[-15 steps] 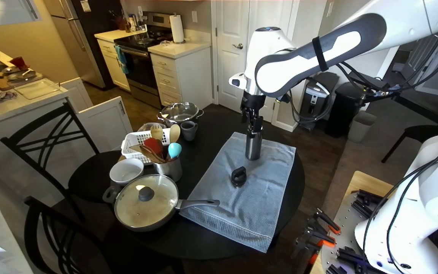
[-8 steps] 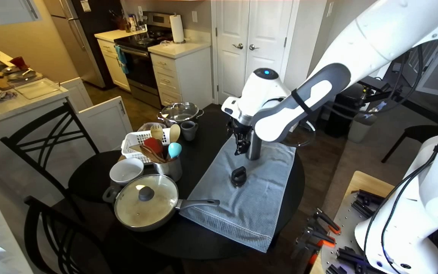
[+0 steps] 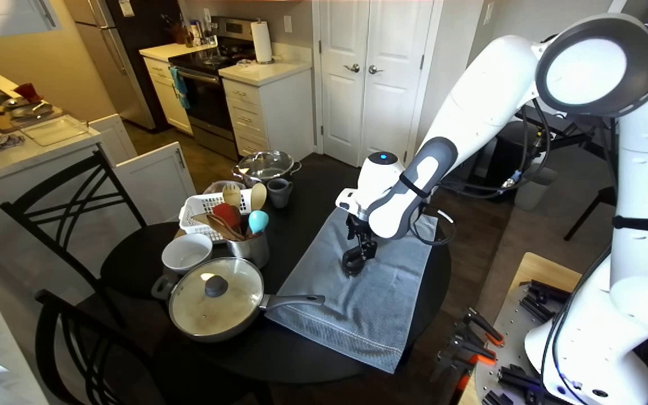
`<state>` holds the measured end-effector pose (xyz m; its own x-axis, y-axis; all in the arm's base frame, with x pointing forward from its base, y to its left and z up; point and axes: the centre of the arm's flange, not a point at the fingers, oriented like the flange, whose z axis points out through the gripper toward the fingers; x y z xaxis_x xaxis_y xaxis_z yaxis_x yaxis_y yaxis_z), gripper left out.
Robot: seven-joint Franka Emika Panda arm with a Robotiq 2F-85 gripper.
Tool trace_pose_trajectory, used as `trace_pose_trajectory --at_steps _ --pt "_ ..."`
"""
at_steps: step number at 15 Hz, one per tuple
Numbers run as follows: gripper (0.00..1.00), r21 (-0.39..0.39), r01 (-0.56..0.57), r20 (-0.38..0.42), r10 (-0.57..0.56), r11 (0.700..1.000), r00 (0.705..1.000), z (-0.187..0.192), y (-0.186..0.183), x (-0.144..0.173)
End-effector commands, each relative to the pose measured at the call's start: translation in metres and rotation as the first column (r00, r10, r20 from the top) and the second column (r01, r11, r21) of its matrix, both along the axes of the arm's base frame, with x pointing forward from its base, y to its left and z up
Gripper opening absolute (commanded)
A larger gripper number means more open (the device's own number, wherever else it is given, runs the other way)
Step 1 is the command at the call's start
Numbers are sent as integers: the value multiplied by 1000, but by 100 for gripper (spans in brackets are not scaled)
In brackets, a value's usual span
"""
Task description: Lift the black lid and use it to cover the bottle
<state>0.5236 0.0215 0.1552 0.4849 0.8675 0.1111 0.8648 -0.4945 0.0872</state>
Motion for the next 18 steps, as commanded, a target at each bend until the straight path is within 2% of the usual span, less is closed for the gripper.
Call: trace_pose_trajectory --at_steps 1,4,8,11,14,18 --pt "100 7 -43 53 43 999 998 -4 -28 32" --pt "100 21 -88 75 87 996 993 -11 -32 49" --pt "100 44 -131 28 130 990 991 -35 -19 63" --pt "100 24 -163 -12 163 986 987 -44 -15 72" --pt "100 -25 -213 -59 211 977 976 -31 -21 88" --pt "100 -49 -288 -129 280 956 951 0 -28 109"
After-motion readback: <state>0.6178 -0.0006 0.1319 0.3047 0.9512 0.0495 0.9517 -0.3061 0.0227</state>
